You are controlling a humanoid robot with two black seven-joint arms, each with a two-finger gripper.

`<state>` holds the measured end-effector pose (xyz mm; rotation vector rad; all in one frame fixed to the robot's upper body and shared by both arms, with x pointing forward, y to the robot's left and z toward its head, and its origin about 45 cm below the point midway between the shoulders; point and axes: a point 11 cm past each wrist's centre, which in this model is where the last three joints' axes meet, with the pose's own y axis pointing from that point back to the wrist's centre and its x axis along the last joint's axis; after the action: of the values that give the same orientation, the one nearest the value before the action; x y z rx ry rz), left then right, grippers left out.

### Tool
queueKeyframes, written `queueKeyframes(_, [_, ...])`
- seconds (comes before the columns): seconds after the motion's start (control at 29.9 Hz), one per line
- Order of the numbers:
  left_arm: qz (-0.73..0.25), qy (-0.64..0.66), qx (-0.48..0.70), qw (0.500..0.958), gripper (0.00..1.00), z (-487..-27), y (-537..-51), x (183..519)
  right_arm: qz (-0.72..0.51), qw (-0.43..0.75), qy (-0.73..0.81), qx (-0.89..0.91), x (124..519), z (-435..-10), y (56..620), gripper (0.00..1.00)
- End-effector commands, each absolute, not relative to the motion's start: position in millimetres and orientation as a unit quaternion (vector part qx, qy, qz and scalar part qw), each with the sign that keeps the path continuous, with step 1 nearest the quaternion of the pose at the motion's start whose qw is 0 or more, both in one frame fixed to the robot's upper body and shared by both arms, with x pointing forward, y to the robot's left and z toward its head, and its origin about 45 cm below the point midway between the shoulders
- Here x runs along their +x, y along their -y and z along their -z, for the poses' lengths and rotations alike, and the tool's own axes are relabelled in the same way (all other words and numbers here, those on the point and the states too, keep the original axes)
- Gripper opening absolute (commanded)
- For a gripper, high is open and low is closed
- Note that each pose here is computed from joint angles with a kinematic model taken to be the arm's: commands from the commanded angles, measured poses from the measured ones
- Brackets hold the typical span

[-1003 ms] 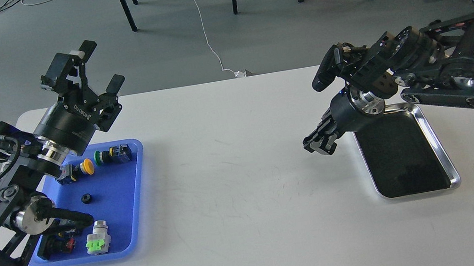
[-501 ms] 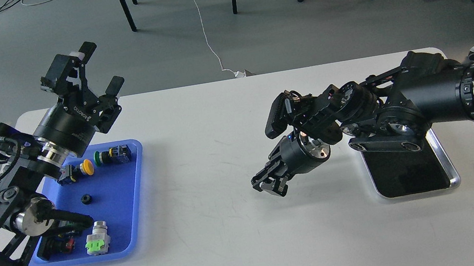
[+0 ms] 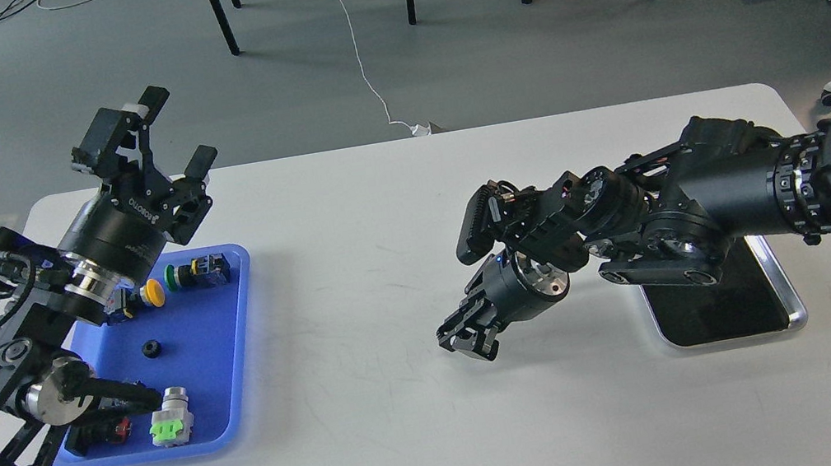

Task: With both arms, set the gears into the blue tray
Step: 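Set the gear on the table center and open the right gripper, then retract the right arm and reach the left gripper to the gear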

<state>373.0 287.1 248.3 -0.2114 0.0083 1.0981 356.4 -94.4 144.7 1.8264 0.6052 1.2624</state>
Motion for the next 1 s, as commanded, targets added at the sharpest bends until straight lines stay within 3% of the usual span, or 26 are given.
queueKeyframes(0.0, [-0.521,-0.004,-0.100,0.848,0.98,-248,-287,373,-0.501,0.408,-0.240,0.725,357,-145,94,0.61])
queueKeyframes(0.13, [-0.521,-0.003,-0.100,0.848,0.98,-249,-288,373,-0.497,0.407,-0.228,0.732,359,-148,95,0.91])
queueKeyframes(0.17, [-0.521,-0.003,-0.099,0.848,0.98,-248,-288,373,-0.492,0.405,-0.218,0.739,360,-150,94,0.93])
queueKeyframes(0.37, [-0.523,-0.003,-0.099,0.847,0.98,-248,-289,373,-0.439,0.374,-0.079,0.813,386,-187,107,0.96])
queueKeyframes(0.53, [-0.527,-0.003,-0.100,0.844,0.98,-246,-292,374,-0.318,0.310,0.093,0.891,397,-204,146,0.96])
queueKeyframes(0.97, [-0.509,0.066,-0.131,0.848,0.98,-260,-289,373,0.087,0.001,0.498,0.863,372,-174,266,0.96])
